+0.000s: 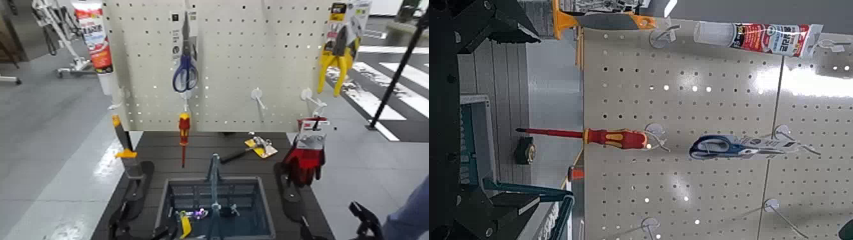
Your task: Put the red colored gloves into the crate.
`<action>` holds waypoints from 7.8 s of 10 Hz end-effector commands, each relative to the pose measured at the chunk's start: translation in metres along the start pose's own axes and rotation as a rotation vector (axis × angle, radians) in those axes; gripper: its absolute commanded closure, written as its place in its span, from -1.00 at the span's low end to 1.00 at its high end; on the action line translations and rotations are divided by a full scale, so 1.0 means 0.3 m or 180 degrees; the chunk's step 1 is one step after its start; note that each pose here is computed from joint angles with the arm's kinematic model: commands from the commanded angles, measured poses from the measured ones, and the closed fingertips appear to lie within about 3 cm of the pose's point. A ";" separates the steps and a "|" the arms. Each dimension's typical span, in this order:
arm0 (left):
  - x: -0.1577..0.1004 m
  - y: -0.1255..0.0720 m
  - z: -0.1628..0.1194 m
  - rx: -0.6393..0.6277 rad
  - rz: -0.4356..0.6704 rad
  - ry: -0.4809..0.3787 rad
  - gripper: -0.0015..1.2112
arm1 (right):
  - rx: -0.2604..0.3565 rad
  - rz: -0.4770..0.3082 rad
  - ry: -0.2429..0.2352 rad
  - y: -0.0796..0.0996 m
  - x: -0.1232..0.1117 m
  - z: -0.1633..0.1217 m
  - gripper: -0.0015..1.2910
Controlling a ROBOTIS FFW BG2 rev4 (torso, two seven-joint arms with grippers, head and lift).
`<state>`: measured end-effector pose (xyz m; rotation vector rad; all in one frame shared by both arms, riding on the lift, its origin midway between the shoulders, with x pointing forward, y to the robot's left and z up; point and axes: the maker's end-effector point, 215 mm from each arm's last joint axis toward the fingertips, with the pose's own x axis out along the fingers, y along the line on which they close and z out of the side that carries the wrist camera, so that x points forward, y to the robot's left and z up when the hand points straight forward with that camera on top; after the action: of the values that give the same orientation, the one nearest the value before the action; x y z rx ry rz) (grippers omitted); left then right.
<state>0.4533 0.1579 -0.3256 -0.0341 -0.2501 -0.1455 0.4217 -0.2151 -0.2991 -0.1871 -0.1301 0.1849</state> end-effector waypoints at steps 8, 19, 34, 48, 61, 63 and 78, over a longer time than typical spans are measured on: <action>0.005 -0.005 0.001 -0.0018 0.0006 -0.0006 -0.72 | 0.0128 0.0076 0.0196 -0.104 0.120 -0.016 -0.84; 0.028 -0.011 0.005 -0.0040 -0.0077 -0.0017 -0.72 | 0.0688 0.0950 0.0276 -0.416 0.521 -0.043 -0.85; 0.045 -0.048 0.005 -0.0032 -0.0216 -0.0026 -0.72 | 0.0746 0.1776 0.0396 -0.320 0.667 -0.021 -0.78; 0.055 -0.066 0.005 -0.0051 -0.0271 -0.0038 -0.72 | 0.0784 0.2052 0.0553 -0.210 0.699 -0.041 0.81; 0.052 -0.063 0.000 -0.0063 -0.0270 -0.0024 -0.72 | 0.0560 0.2197 0.0450 -0.230 0.667 0.100 0.81; 0.053 -0.063 0.002 -0.0063 -0.0270 -0.0029 -0.72 | 0.0515 0.2220 0.0414 -0.228 0.657 0.145 0.81; 0.052 -0.096 -0.013 -0.0109 -0.0305 0.0016 -0.72 | 0.1430 0.2794 0.0392 0.349 0.349 0.158 0.81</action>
<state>0.4648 0.1294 -0.3246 -0.0499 -0.2457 -0.2453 0.5003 -0.0900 -0.2579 0.1992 0.1223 1.0555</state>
